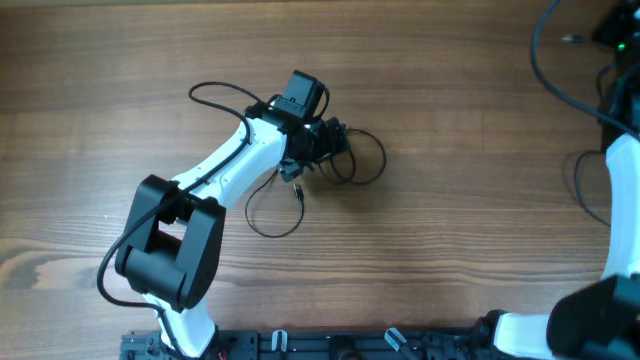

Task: Untangle cables
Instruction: 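Pull a second cable out to the right edge with the right gripper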

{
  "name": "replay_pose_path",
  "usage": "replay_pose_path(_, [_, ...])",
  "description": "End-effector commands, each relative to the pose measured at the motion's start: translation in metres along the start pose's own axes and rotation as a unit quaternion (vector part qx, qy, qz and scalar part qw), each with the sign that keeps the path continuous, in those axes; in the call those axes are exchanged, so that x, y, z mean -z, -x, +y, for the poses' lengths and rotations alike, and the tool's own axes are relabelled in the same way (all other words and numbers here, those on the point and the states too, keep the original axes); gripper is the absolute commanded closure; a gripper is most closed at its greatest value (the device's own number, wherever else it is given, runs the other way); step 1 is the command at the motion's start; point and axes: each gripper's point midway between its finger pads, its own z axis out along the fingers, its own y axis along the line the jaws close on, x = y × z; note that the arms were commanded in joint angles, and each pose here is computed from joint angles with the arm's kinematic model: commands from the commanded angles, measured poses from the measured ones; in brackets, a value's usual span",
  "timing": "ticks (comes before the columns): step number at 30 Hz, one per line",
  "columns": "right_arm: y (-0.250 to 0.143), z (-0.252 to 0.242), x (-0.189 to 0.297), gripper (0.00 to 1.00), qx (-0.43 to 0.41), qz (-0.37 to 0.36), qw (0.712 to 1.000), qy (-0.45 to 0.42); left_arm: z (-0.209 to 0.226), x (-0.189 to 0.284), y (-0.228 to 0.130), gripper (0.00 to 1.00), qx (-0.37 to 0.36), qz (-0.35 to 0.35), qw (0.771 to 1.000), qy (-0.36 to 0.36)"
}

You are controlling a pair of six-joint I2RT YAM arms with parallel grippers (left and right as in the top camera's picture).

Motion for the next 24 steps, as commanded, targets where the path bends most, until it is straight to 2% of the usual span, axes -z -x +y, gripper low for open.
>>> replay_pose_path(1, [-0.044, -0.06, -0.052, 0.96, 0.007, 0.005, 0.998, -0.063, 0.0, 0.002, 0.005, 0.0, 0.0, -0.009, 1.0, 0.002])
replay_pose_path(3, [-0.086, -0.1, -0.084, 0.96, -0.048, 0.01, 0.994, -0.093, 0.0, 0.002, 0.005, 0.0, 0.0, -0.009, 1.0, 0.002])
replay_pose_path(7, [-0.168, -0.128, -0.142, 0.96, -0.133, 0.06, 0.986, -0.081, 0.0, 0.002, 0.005, 0.0, 0.0, -0.009, 1.0, 0.002])
replay_pose_path(9, [-0.205, -0.135, -0.166, 0.96, -0.219, 0.091, 0.969, -0.073, 0.0, 0.002, 0.005, 0.0, 0.0, -0.009, 1.0, 0.002])
replay_pose_path(12, [-0.247, -0.136, -0.169, 0.96, -0.298, 0.133, 0.94, -0.095, 0.0, 0.002, 0.005, 0.0, 0.0, -0.009, 1.0, 0.002])
replay_pose_path(13, [-0.261, -0.141, -0.164, 0.84, -0.317, 0.152, 0.928, -0.124, 0.0, 0.002, 0.005, 0.0, 0.0, -0.009, 1.0, 0.002])
replay_pose_path(14, [-0.265, -0.144, -0.162, 0.56, -0.312, 0.157, 0.927, -0.136, 0.0, 0.002, 0.005, 0.0, 0.0, -0.009, 1.0, 0.002])
replay_pose_path(15, [-0.263, -0.142, -0.162, 0.18, -0.312, 0.158, 0.928, -0.129, -0.001, 0.002, 0.004, 0.0, 0.0, -0.008, 1.0, 0.002])
replay_pose_path(16, [-0.257, -0.139, -0.16, 0.0, -0.316, 0.161, 0.928, -0.116, -0.001, 0.002, 0.004, 0.0, 0.0, -0.008, 1.0, 0.002])
replay_pose_path(20, [-0.167, -0.115, -0.127, 0.0, -0.332, 0.159, 0.929, -0.036, -0.001, 0.002, 0.004, 0.0, 0.0, -0.008, 1.0, 0.002])
replay_pose_path(22, [-0.114, -0.1, -0.083, 0.0, -0.295, 0.171, 0.94, -0.026, -0.001, 0.002, 0.005, 0.0, 0.0, -0.009, 1.0, 0.001])
replay_pose_path(24, [-0.09, -0.086, -0.041, 0.0, -0.284, 0.202, 0.937, -0.027, -0.003, 0.002, 0.007, 0.0, -0.002, -0.013, 1.0, -0.004])
